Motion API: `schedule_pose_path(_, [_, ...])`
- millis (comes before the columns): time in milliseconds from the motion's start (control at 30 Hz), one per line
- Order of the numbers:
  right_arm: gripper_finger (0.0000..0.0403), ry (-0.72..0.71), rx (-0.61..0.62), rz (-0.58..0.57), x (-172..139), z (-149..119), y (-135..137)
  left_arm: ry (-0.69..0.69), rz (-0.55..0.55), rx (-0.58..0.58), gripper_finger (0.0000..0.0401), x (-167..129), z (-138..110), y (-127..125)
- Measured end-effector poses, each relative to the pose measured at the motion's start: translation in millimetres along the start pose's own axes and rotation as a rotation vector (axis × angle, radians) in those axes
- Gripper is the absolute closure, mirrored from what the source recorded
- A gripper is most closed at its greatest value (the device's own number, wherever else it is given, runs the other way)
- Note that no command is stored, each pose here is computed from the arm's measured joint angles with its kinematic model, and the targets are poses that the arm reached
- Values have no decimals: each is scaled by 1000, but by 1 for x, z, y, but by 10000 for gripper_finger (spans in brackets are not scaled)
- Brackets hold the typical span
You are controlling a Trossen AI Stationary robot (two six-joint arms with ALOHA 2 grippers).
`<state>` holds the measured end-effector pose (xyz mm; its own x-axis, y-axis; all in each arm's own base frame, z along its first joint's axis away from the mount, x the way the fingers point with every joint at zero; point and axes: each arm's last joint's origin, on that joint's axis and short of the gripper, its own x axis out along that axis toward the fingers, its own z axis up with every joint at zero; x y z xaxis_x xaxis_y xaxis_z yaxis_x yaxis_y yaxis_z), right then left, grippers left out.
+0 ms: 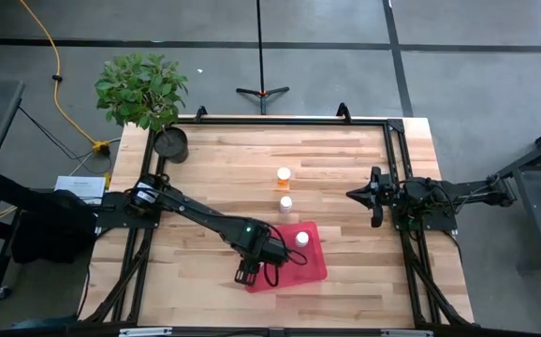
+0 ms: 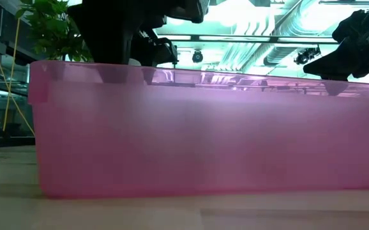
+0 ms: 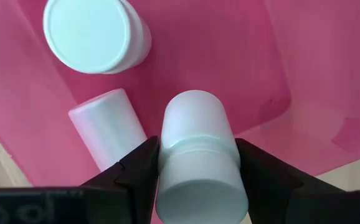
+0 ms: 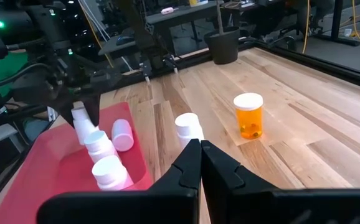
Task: Pick and place pill bottles into a basket
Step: Put the white pill bottle into the bin
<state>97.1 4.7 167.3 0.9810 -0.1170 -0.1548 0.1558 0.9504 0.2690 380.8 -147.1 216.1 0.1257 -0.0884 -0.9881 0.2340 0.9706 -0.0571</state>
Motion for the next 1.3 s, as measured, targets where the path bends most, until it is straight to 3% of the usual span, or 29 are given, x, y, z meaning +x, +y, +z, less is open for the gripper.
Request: schedule_pose_path(1300, [403,0,0,0,0,0,0,63,-7,34,180,20,3,14])
